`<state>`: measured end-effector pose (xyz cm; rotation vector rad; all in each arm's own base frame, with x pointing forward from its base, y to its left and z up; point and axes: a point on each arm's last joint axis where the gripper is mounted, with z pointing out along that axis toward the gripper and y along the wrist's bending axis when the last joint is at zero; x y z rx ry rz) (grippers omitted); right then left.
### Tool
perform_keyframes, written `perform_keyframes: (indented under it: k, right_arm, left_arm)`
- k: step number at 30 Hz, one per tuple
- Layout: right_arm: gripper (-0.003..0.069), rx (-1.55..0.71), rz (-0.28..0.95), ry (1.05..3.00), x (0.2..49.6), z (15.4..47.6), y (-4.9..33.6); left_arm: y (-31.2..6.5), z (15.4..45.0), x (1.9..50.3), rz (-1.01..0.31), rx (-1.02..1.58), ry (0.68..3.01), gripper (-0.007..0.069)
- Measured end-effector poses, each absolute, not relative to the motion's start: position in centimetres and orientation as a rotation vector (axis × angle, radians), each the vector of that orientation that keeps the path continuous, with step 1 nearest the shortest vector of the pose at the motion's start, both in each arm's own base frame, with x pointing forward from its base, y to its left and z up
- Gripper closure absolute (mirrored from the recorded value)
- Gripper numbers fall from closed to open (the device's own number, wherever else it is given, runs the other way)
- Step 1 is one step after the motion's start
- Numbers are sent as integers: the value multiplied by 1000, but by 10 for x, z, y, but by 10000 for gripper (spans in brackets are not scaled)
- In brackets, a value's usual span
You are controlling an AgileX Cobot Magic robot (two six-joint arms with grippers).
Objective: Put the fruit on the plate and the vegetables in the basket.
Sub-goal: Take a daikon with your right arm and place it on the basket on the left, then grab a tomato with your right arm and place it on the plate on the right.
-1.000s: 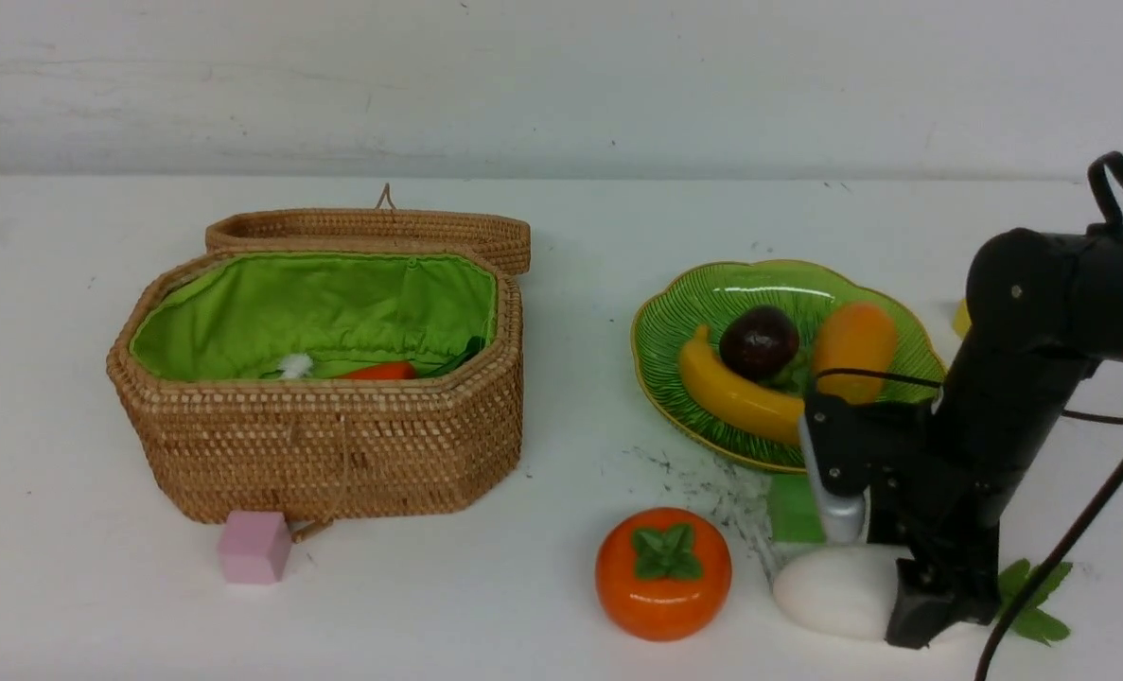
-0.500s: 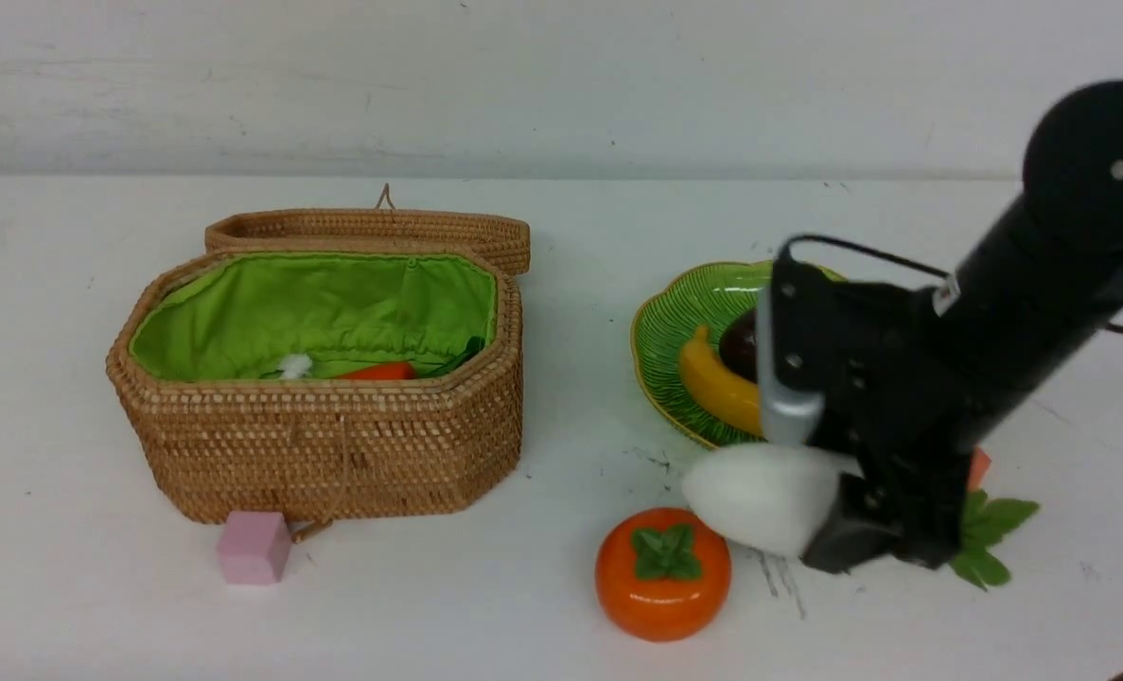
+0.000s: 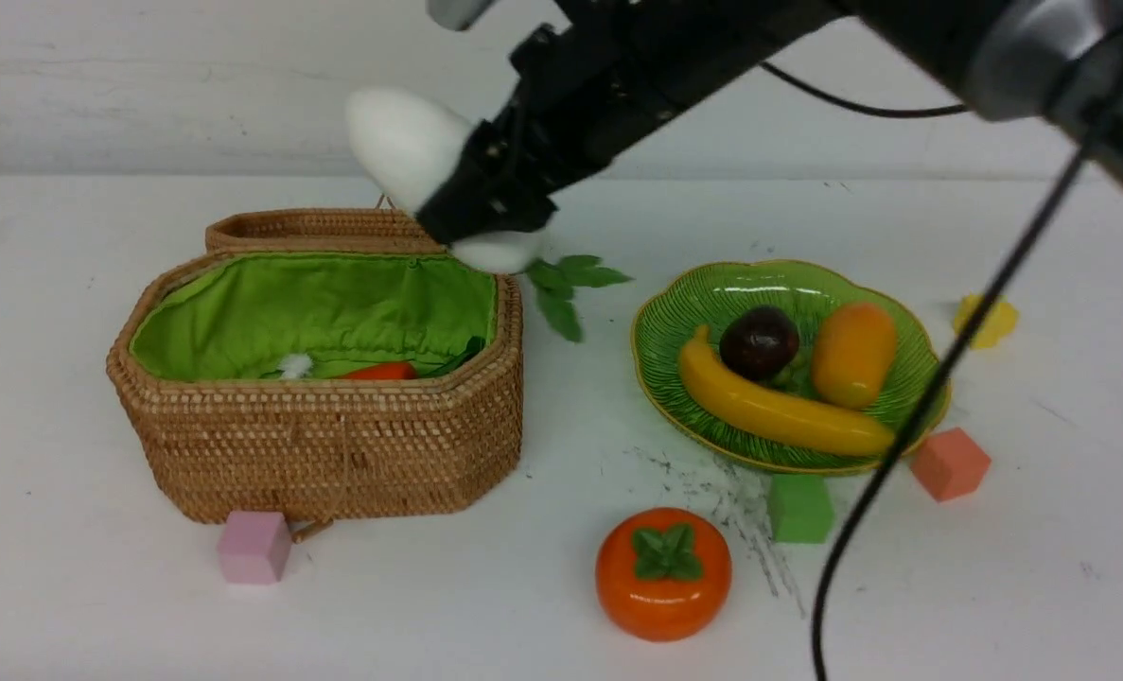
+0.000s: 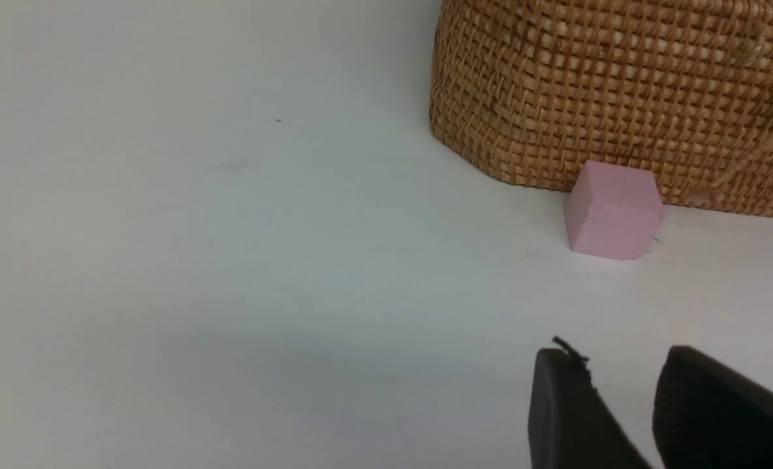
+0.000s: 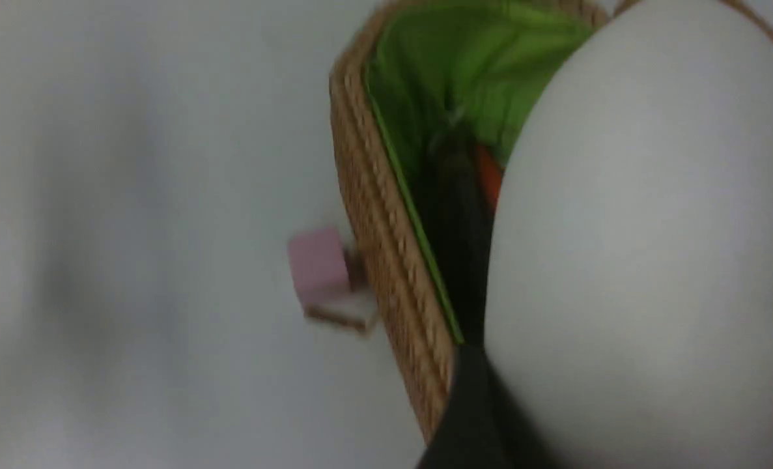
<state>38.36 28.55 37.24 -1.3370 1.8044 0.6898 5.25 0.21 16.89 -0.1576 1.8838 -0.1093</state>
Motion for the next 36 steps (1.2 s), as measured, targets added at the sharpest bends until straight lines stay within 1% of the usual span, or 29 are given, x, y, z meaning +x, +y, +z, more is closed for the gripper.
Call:
perform_keyframes:
  k: [1, 2, 5, 6, 10, 13, 14, 15, 16, 17, 18, 19, 23, 30, 33, 35, 36]
  right_arm:
    - [120, -1293, 732, 1783, 396, 360, 299]
    - [120, -1269, 739, 1775, 404, 351, 307]
    - [120, -1228, 717, 1758, 418, 326, 328]
    - [120, -1217, 691, 1748, 421, 317, 337]
    - [120, -1234, 628, 1732, 420, 300, 354]
    - [113, -1267, 625, 1731, 414, 298, 360]
    - [99, -1276, 626, 1732, 413, 298, 360]
    - [69, -1283, 629, 1735, 413, 298, 360]
    - [21, -1289, 630, 1737, 413, 298, 360]
    - [-1, -1298, 628, 1741, 412, 298, 359]
    - [-1, -1299, 628, 1742, 412, 298, 359]
    - [-18, -1312, 630, 1750, 411, 298, 358]
    - [-11, -1330, 633, 1746, 408, 305, 356]
    - [10, -1321, 624, 1687, 394, 348, 341]
    - [19, -1327, 624, 1690, 384, 368, 327]
    - [28, -1331, 635, 1747, 372, 380, 306]
    - [32, -1315, 636, 1785, 366, 388, 289]
  left_arm:
    - [2, 169, 52, -109, -158, 1884, 421]
    - [2, 169, 52, -109, -158, 1884, 421]
    - [2, 169, 52, -109, -158, 1884, 418]
    - [2, 169, 52, -109, -158, 1884, 417]
    - [2, 169, 52, -109, -158, 1884, 413]
    - [2, 169, 52, -109, -158, 1884, 410]
    - [2, 169, 52, -109, -158, 1884, 409]
    - [2, 169, 52, -109, -158, 1884, 408]
    - [2, 169, 52, -109, -158, 1884, 407]
    - [2, 169, 52, -109, -158, 1884, 407]
    - [2, 169, 52, -109, -158, 1884, 407]
    - [2, 169, 52, -109, -158, 1884, 405]
    - [2, 169, 52, -109, -158, 1884, 402]
    - [2, 169, 52, -109, -158, 1884, 394]
    - [2, 169, 52, -109, -158, 1884, 391]
    - [2, 169, 52, -109, -158, 1884, 387]
    - [2, 169, 52, -108, -157, 1884, 387]
